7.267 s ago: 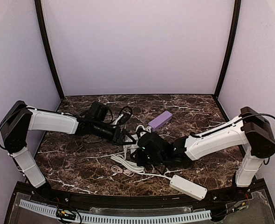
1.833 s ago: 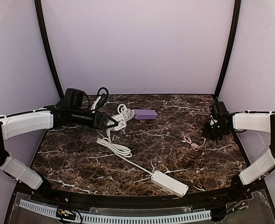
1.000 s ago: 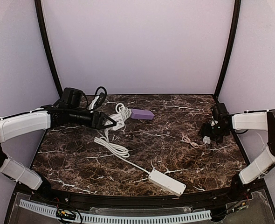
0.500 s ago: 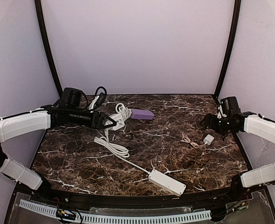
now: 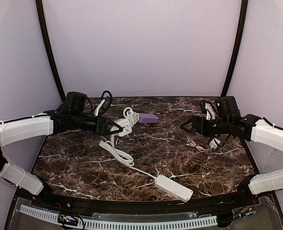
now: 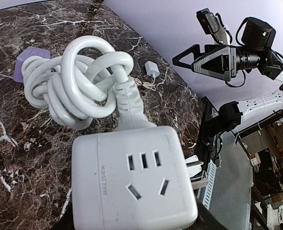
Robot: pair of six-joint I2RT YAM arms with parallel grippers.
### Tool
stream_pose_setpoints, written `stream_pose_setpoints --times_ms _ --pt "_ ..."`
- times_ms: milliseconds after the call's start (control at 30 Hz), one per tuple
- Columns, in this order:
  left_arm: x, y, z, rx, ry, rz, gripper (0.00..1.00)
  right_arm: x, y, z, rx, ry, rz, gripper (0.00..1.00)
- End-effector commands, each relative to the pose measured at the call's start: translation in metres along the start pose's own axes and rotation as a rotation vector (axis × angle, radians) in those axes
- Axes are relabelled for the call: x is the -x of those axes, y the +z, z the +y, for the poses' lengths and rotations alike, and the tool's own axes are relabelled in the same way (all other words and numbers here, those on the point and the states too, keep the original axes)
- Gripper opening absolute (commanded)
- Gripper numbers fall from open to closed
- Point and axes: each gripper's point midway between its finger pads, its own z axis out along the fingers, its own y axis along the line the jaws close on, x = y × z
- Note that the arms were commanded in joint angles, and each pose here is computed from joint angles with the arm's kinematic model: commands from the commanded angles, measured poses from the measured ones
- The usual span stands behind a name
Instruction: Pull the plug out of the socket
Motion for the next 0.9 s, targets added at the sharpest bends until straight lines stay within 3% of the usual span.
stream_pose_setpoints --times_ms 0,433,867 --pt "0.022 -0.004 -0.043 -0.103 0.193 -0.083 0.01 0.016 0.01 0.046 0.082 0.054 -0.028 0.89" --pt "-0.005 0.021 -0.048 -0.084 0.222 0.011 0.01 0.009 0.047 0.149 0.26 0.088 0.01 0.82" --pt "-0.009 0.025 -0.048 -0.08 0.23 0.026 0.01 -0.012 0.084 0.169 0.239 0.049 0.089 0.68"
